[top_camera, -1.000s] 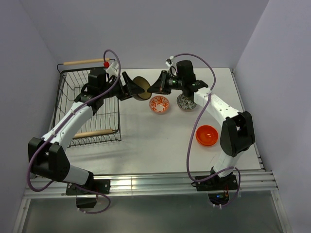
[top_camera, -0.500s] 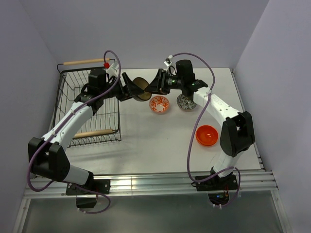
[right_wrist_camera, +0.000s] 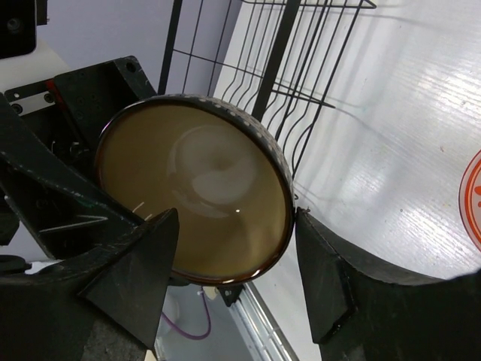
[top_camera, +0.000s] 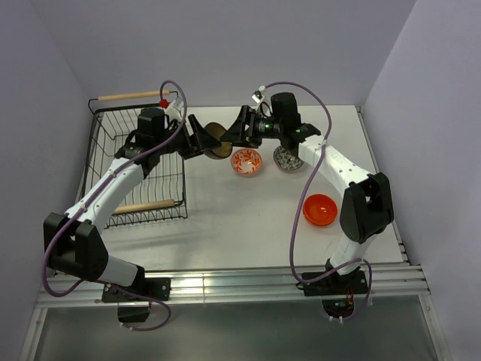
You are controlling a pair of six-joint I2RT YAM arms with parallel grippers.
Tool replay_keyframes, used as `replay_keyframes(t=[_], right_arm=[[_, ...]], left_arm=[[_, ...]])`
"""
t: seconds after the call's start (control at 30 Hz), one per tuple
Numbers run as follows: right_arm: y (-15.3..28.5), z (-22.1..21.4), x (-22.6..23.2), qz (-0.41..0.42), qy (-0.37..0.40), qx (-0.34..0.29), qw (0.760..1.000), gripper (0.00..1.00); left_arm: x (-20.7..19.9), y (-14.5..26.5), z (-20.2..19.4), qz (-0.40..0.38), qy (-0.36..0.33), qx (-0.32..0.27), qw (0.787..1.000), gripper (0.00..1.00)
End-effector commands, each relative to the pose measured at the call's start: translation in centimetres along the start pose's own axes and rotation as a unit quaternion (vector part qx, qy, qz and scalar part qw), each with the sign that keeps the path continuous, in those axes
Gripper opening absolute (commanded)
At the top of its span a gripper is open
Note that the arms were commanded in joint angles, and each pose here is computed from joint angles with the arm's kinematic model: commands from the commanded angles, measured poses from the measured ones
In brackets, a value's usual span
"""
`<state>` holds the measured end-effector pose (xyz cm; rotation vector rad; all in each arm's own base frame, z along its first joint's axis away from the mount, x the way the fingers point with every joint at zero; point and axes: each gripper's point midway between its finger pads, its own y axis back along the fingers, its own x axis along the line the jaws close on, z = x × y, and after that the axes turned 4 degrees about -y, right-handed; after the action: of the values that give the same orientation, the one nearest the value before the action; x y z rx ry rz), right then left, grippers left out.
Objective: Load the bowls into the dish rack
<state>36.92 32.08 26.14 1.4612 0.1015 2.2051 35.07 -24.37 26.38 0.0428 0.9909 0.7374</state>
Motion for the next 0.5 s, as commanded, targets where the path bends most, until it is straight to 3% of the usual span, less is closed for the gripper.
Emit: replay_keyframes(t=[0.0, 0.47], right_arm=[[0.5, 1.0, 2.7, 0.028, 0.032, -0.011, 0.999, 0.72], [0.9, 0.9, 1.4, -0.004, 0.034, -0.012, 0.999, 0.79]], left_arm=[[-1.5, 1.0, 2.0, -0.016, -0.033, -0.040, 0.999, 0.00], [-0.4, 1.9, 3.0, -0.003, -0.031, -0.051, 0.998, 0.00]])
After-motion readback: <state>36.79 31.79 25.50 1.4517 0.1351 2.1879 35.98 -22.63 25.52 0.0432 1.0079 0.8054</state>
